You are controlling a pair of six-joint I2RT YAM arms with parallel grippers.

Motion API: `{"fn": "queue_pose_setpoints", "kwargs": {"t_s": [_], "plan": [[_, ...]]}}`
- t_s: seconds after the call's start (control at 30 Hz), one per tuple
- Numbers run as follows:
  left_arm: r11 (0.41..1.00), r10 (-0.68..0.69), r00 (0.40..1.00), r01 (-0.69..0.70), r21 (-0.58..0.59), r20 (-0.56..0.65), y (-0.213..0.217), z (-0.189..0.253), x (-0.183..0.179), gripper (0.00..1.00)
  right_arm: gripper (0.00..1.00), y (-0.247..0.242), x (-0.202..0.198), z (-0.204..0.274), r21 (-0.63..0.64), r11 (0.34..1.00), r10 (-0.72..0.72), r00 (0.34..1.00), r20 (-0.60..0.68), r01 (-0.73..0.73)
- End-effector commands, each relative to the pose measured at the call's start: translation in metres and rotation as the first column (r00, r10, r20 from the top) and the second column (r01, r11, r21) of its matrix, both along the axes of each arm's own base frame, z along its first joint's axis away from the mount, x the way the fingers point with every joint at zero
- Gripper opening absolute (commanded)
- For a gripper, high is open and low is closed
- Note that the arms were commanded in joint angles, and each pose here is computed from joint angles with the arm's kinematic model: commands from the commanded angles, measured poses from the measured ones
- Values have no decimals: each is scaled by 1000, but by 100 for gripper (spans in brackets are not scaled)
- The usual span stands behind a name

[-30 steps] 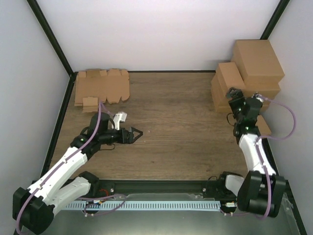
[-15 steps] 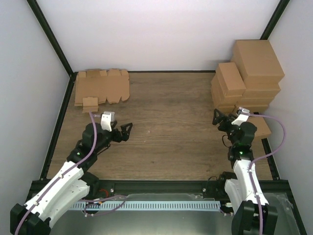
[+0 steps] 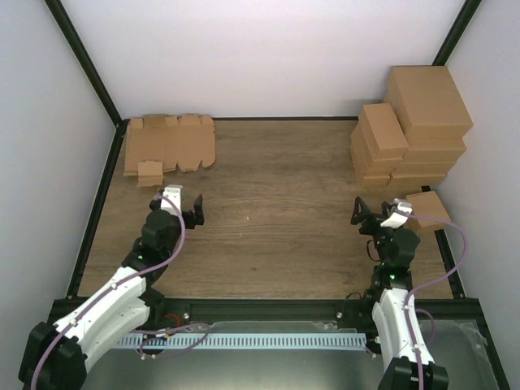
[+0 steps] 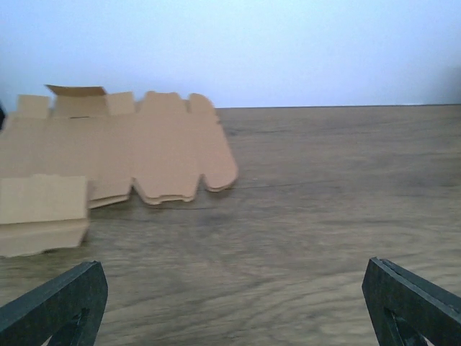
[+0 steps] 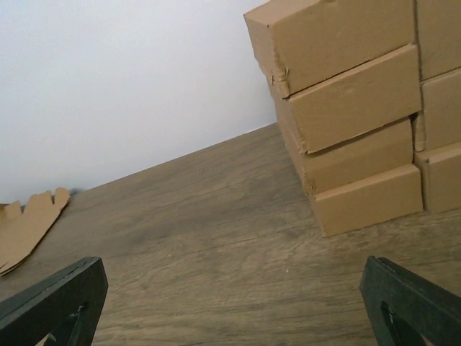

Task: Fold the paper box

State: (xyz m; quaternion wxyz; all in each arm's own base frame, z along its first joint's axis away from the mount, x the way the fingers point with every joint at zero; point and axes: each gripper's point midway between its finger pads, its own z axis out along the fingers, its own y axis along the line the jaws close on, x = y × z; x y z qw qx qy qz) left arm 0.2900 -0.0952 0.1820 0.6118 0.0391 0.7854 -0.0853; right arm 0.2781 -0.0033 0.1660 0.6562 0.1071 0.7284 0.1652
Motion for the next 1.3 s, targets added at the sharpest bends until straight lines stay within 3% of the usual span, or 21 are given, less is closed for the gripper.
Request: {"fn": "queue_pose_setpoints", "kwargs": {"t_s": [0.0,0.07,0.17,0.23,0.33,0.53,0.67,0.93,1.27], "plan": [[988,128,987,-136,74,99,23,8,16,100,100,-7,2,29,-93,995,-31,990,135,43],[983,148,985,-157,93,90,27,3,21,100,100,-1,4,23,-143,990,9,994,108,7],[972,179,980,-190,139,90,34,1,30,100,100,-16,8,1,-122,989,-77,996,43,82],[961,209,972,-225,162,113,46,1,35,100,100,-20,8,4,-109,988,-103,991,86,112],[961,241,962,-256,106,130,70,-3,41,100,100,-13,6,18,-129,988,-62,981,183,87],[959,264,953,-276,70,147,93,-11,57,100,100,-7,26,19,-156,987,1,984,178,27],[961,257,959,-267,78,120,91,-27,63,100,100,-25,41,3,-60,993,-99,990,100,105],[958,274,957,-279,58,92,92,-33,69,100,100,-47,48,-18,0,974,-227,974,-9,227],[957,282,956,-287,53,83,93,-35,69,100,100,-48,60,-25,-3,975,-222,973,-66,222]]}}
